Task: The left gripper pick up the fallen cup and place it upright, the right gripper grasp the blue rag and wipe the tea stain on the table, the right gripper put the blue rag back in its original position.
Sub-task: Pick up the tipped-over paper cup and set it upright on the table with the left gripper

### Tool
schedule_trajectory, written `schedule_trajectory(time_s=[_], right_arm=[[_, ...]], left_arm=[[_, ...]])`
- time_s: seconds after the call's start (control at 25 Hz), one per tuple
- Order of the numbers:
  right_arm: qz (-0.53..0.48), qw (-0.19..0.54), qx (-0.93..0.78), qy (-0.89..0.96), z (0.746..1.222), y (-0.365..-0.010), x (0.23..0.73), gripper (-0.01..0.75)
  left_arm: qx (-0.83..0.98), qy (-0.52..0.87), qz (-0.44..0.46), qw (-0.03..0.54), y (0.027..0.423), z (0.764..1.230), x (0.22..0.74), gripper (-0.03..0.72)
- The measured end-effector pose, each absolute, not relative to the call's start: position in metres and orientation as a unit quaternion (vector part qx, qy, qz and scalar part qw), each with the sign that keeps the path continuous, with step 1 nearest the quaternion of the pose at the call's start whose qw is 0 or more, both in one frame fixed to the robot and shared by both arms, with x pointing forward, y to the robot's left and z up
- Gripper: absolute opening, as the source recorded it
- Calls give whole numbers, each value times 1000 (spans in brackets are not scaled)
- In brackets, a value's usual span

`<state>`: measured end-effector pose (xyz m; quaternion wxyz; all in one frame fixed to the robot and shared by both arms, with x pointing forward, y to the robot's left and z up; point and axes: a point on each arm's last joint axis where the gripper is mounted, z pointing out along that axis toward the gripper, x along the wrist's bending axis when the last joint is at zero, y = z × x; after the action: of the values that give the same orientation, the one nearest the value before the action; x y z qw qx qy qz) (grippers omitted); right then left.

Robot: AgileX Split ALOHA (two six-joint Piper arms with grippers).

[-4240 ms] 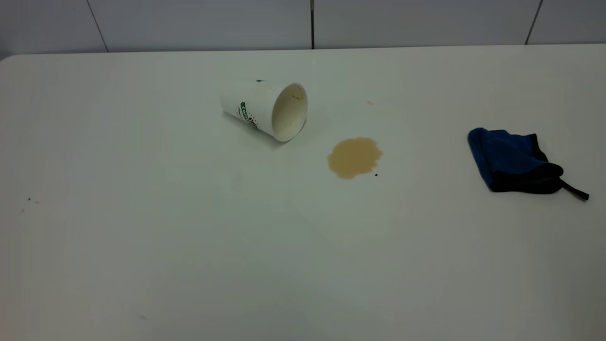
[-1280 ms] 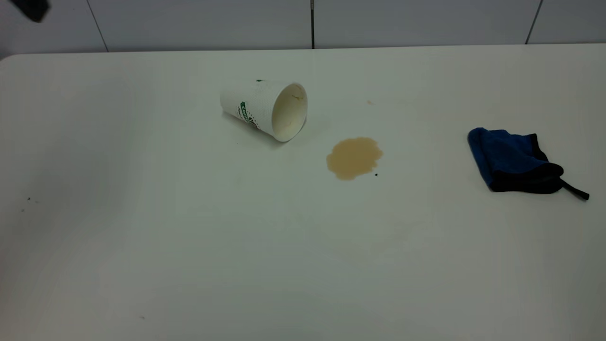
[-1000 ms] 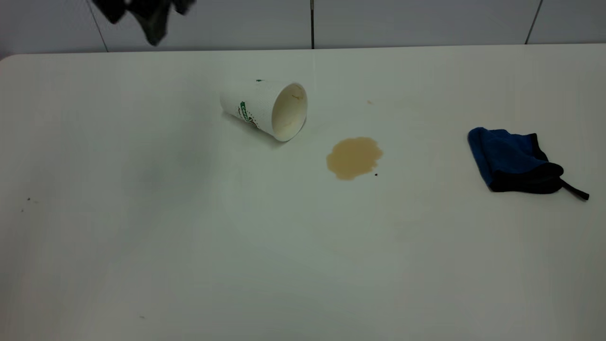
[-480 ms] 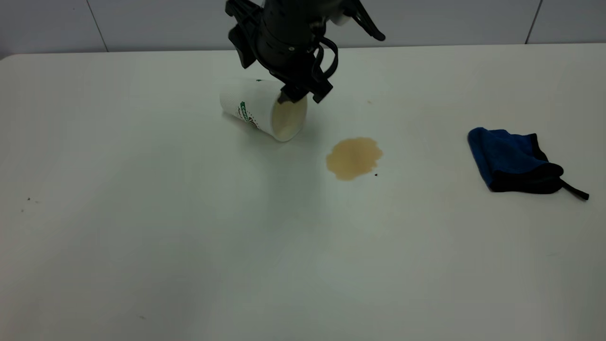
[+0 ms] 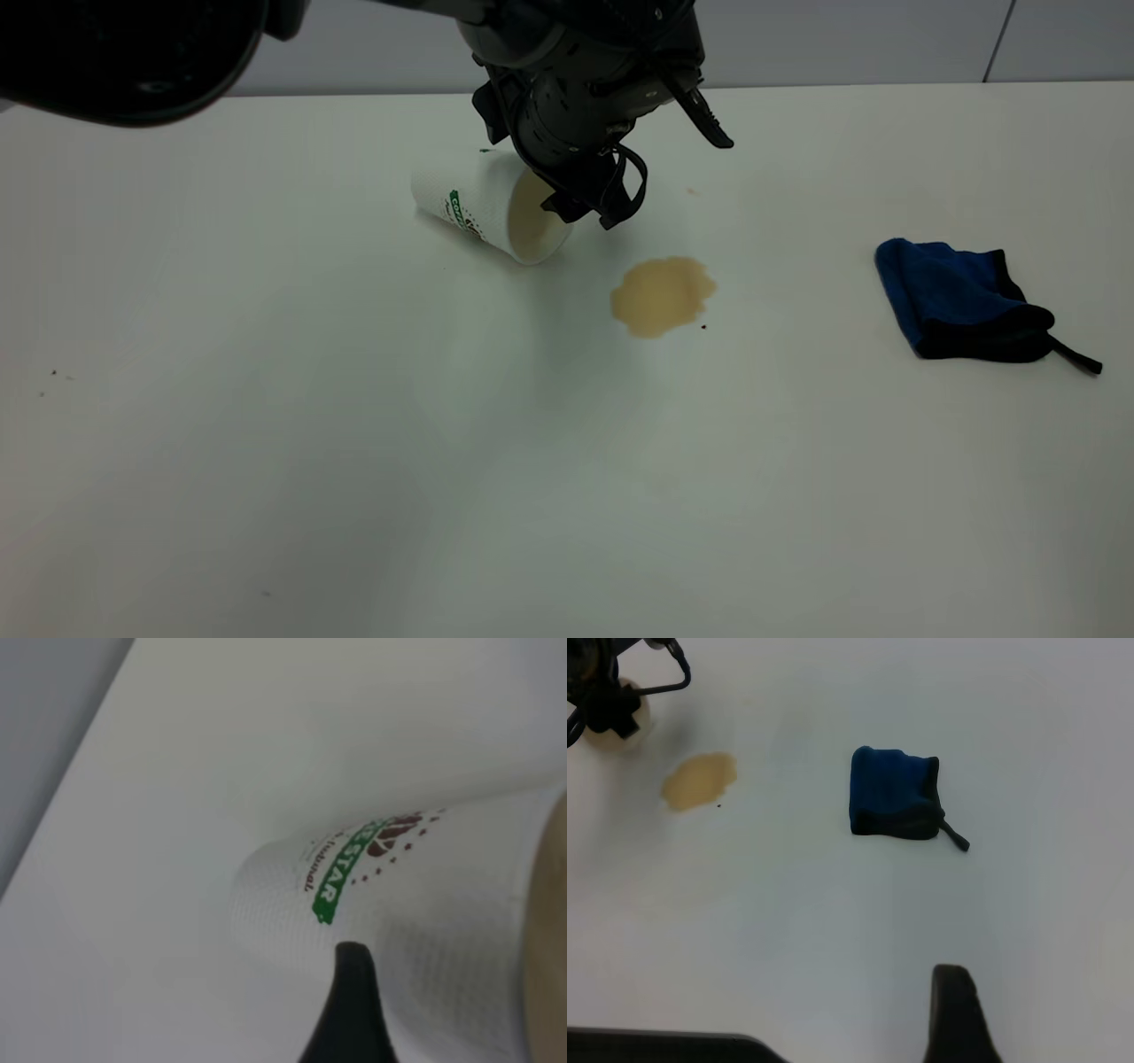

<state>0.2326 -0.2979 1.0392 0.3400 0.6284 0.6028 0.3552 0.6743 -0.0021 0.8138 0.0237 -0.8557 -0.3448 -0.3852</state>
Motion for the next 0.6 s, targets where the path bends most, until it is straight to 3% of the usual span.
schedule_trajectory(time_s=[0.2, 0.36, 0.48, 0.6], right_arm=[[352, 343, 629, 603, 1039, -299, 233, 526], [352, 343, 629, 603, 1039, -299, 233, 526], [352, 343, 629, 603, 1039, -299, 233, 526], [352, 343, 629, 603, 1039, -299, 233, 526]], left_arm=[[-844, -322, -426, 42, 5, 807, 682, 639], [-837, -339, -427, 50, 18, 798, 689, 557], [-834, -342, -429, 58, 25, 796, 692, 421], [-830, -338, -439, 63, 26, 800, 693, 185]])
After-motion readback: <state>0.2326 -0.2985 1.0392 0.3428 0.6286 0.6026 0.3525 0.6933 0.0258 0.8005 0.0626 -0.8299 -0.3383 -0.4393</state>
